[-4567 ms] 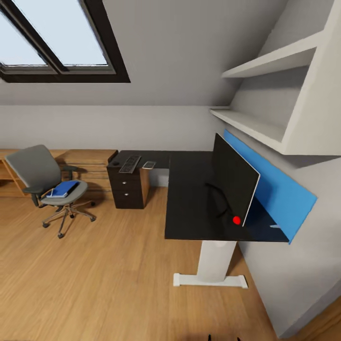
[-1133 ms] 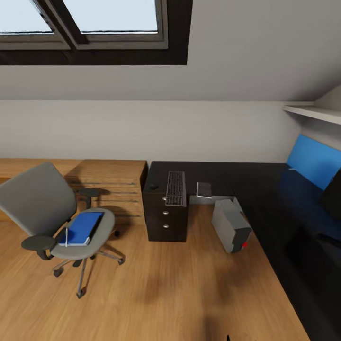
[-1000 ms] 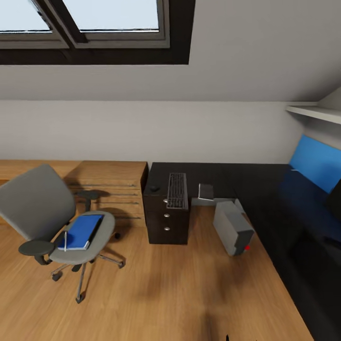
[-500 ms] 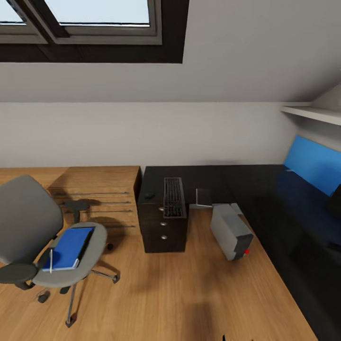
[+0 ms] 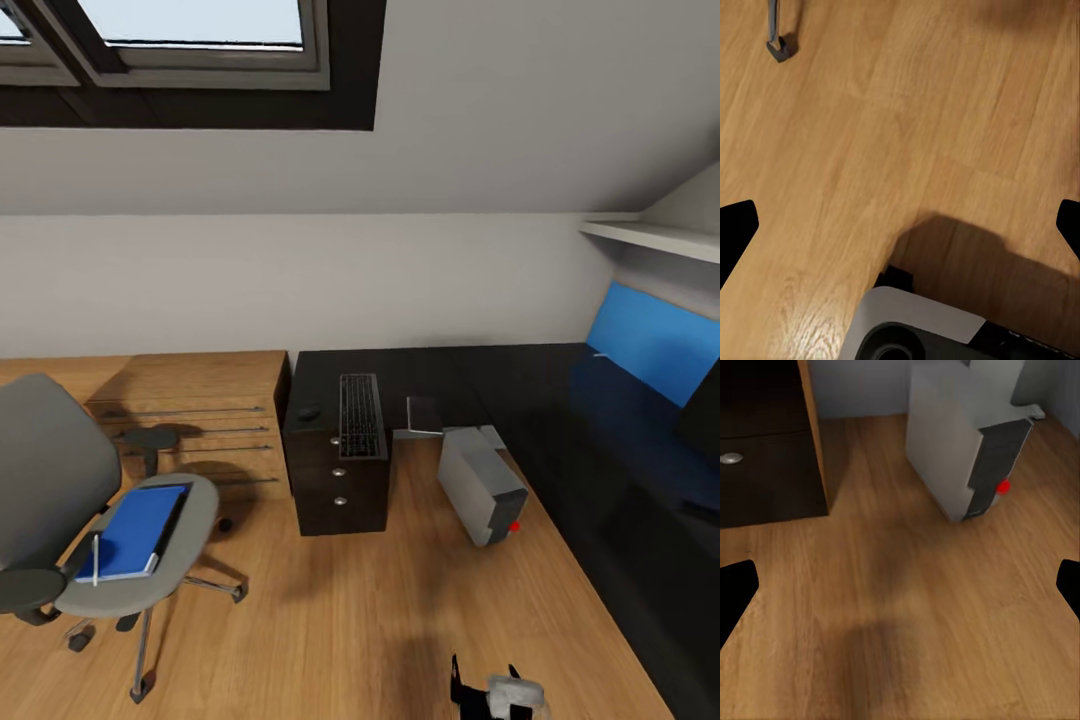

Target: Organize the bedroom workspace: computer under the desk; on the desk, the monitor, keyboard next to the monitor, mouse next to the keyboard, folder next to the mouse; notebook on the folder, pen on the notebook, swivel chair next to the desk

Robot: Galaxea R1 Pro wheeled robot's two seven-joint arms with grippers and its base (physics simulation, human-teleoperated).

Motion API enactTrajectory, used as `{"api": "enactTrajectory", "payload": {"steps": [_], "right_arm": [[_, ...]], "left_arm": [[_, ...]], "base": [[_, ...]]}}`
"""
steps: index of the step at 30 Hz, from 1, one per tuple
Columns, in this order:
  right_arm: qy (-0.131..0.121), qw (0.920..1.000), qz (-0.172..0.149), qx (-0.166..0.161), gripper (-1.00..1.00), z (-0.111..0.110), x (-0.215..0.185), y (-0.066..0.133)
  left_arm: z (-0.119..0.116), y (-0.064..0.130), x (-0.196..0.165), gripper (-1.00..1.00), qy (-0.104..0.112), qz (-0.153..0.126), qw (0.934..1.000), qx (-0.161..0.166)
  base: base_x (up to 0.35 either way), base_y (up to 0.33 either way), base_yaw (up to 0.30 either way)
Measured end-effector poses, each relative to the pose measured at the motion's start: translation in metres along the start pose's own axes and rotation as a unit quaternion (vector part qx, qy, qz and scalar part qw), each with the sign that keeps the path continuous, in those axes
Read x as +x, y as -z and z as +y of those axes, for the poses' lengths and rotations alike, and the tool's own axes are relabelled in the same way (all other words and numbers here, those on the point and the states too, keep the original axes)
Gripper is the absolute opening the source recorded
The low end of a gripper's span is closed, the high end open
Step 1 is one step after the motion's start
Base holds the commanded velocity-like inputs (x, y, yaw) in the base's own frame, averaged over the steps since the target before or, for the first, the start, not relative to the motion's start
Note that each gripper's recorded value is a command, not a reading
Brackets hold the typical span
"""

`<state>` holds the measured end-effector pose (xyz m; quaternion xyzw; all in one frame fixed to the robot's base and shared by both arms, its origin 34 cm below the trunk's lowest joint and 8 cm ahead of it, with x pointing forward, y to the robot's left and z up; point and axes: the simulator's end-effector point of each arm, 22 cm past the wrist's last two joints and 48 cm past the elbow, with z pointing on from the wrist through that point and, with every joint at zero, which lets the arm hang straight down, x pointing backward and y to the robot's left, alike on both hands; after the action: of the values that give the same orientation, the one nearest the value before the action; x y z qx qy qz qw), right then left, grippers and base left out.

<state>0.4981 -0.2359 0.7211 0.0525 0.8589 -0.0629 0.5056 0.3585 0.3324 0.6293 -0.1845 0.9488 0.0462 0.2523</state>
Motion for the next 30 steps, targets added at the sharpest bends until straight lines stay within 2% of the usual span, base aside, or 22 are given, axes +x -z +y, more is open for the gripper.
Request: {"api": "enactTrajectory", "payload": {"steps": [2, 4, 6, 7, 8, 12, 14, 15, 16, 17, 20, 21, 24, 25, 26, 29, 30], "right_arm": [[-0.012, 0.9999, -0.012, 0.003, 1.00, 0.005, -0.017, -0.012], [-0.037, 0.9991, -0.021, 0.007, 1.00, 0.017, -0.040, -0.030], [-0.068, 0.9975, -0.019, -0.003, 1.00, 0.039, -0.062, -0.044], [-0.079, 0.9967, -0.016, -0.011, 1.00, 0.048, -0.068, -0.048], [-0.097, 0.9948, -0.010, -0.030, 1.00, 0.067, -0.081, -0.055], [-0.138, 0.9881, 0.002, -0.068, 1.00, 0.098, -0.115, -0.071], [-0.185, 0.9788, 0.017, -0.087, 1.00, 0.111, -0.140, -0.083], [-0.224, 0.9692, 0.032, -0.097, 1.00, 0.118, -0.154, -0.090], [-0.247, 0.9626, 0.040, -0.103, 1.00, 0.121, -0.161, -0.094], [-0.292, 0.9477, 0.055, -0.115, 1.00, 0.127, -0.173, -0.099], [-0.356, 0.9222, 0.070, -0.135, 1.00, 0.134, -0.191, -0.108], [-0.388, 0.9071, 0.075, -0.146, 1.00, 0.137, -0.201, -0.111], [-0.430, 0.8845, 0.080, -0.162, 1.00, 0.140, -0.212, -0.116], [-0.437, 0.8807, 0.079, -0.165, 1.00, 0.140, -0.216, -0.117], [-0.443, 0.8773, 0.076, -0.170, 1.00, 0.141, -0.220, -0.118], [-0.444, 0.8763, 0.074, -0.171, 1.00, 0.141, -0.220, -0.121], [-0.444, 0.8768, 0.072, -0.171, 1.00, 0.139, -0.221, -0.123]], "left_arm": [[-0.003, -0.002, -0.006, 1.00, 0.002, -0.007, 1.0000, 0.003], [-0.008, -0.005, -0.015, 1.00, 0.005, -0.018, 0.9998, 0.008], [-0.011, -0.007, -0.020, 1.00, 0.007, -0.023, 0.9997, 0.010], [-0.011, -0.008, -0.021, 1.00, 0.008, -0.025, 0.9996, 0.010], [-0.012, -0.009, -0.022, 1.00, 0.009, -0.026, 0.9996, 0.010], [-0.013, -0.013, -0.023, 1.00, 0.009, -0.028, 0.9995, 0.011], [-0.014, -0.015, -0.023, 1.00, 0.010, -0.029, 0.9995, 0.011], [-0.014, -0.016, -0.023, 1.00, 0.009, -0.029, 0.9995, 0.011], [-0.014, -0.017, -0.023, 1.00, 0.009, -0.029, 0.9995, 0.011], [-0.015, -0.018, -0.023, 1.00, 0.008, -0.029, 0.9995, 0.012], [-0.017, -0.020, -0.021, 1.00, 0.007, -0.030, 0.9995, 0.011], [-0.018, -0.021, -0.021, 1.00, 0.007, -0.030, 0.9995, 0.008], [-0.019, -0.024, -0.029, 1.00, 0.012, -0.039, 0.9992, -0.006], [-0.026, -0.025, -0.039, 1.00, 0.015, -0.049, 0.9987, -0.004], [-0.046, -0.025, -0.065, 1.00, 0.020, -0.060, 0.9979, 0.013], [-0.084, -0.022, -0.096, 1.00, 0.020, -0.053, 0.9971, 0.051], [-0.110, -0.011, -0.086, 1.00, -0.008, 0.039, 0.9964, 0.075]], "base": [[0.000, 0.000, 0.000], [0.000, 0.000, 0.000], [0.000, 0.000, 0.000], [0.000, 0.000, 0.000], [0.000, 0.000, 0.000], [0.000, 0.000, 0.000], [0.000, 0.000, 0.000], [0.000, 0.000, 0.000], [0.000, 0.000, 0.000], [0.000, 0.000, 0.000], [0.000, 0.000, 0.000], [0.000, 0.000, 0.000], [0.000, 0.000, 0.000], [0.000, 0.000, 0.000], [0.000, 0.000, 0.000], [0.000, 0.000, 0.000], [0.000, 0.000, 0.000]]}}
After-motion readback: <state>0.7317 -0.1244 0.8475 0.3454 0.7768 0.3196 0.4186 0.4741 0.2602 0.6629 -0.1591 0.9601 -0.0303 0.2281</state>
